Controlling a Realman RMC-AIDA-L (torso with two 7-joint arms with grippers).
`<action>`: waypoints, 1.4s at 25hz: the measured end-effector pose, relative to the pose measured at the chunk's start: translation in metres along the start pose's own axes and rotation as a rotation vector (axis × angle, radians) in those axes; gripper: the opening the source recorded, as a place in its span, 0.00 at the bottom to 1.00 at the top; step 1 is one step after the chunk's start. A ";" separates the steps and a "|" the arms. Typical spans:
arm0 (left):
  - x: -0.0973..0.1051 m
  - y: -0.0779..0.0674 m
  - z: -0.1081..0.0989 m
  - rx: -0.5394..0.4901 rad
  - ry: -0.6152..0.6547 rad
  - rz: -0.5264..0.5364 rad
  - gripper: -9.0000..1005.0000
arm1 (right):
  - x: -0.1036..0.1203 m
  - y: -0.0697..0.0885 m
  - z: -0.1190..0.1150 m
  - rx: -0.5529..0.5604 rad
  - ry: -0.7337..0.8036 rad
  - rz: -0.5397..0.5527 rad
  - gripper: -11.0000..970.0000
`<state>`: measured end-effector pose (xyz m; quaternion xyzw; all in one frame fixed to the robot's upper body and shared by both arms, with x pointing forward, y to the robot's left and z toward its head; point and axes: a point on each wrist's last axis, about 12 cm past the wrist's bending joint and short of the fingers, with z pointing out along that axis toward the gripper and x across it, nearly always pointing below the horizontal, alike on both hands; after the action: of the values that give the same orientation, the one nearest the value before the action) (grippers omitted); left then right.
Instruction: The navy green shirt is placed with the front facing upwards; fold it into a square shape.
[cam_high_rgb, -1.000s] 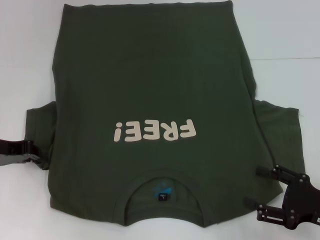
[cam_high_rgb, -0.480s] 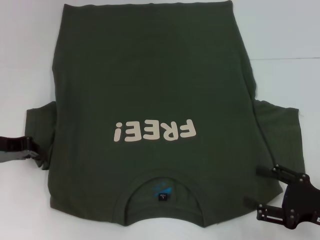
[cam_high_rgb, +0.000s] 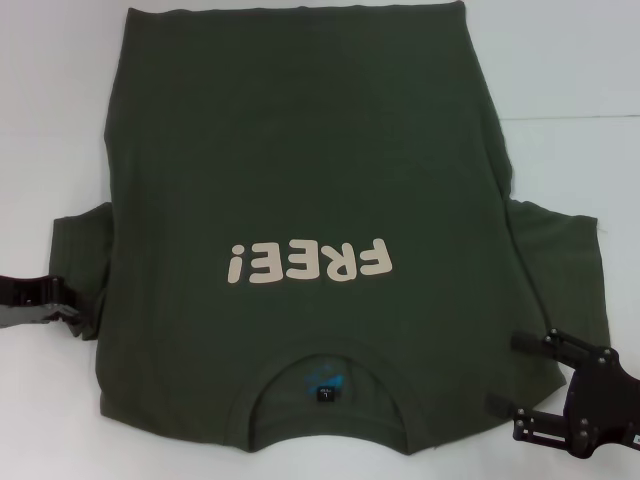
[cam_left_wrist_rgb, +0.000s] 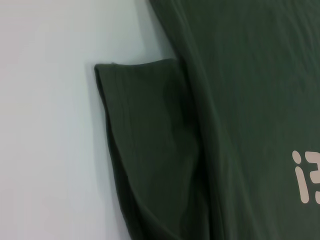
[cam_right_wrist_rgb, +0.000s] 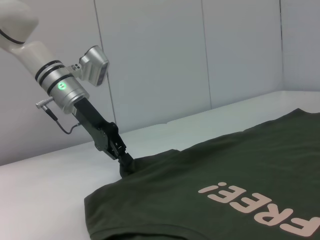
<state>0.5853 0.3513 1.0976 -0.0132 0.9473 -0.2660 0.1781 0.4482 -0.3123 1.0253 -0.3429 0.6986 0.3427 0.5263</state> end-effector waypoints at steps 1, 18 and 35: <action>0.000 0.000 0.000 -0.001 0.000 -0.001 0.10 | 0.000 0.000 0.000 0.000 0.000 0.000 0.91; -0.007 -0.003 -0.005 -0.054 0.004 0.058 0.57 | 0.000 0.001 0.000 -0.005 -0.001 0.000 0.91; -0.009 -0.011 0.000 -0.062 0.056 0.073 0.66 | 0.000 0.001 -0.001 -0.005 -0.002 0.002 0.91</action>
<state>0.5927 0.3435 1.1062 0.0235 0.9596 -0.2300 0.1605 0.4469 -0.3122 1.0253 -0.3434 0.6975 0.3453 0.5257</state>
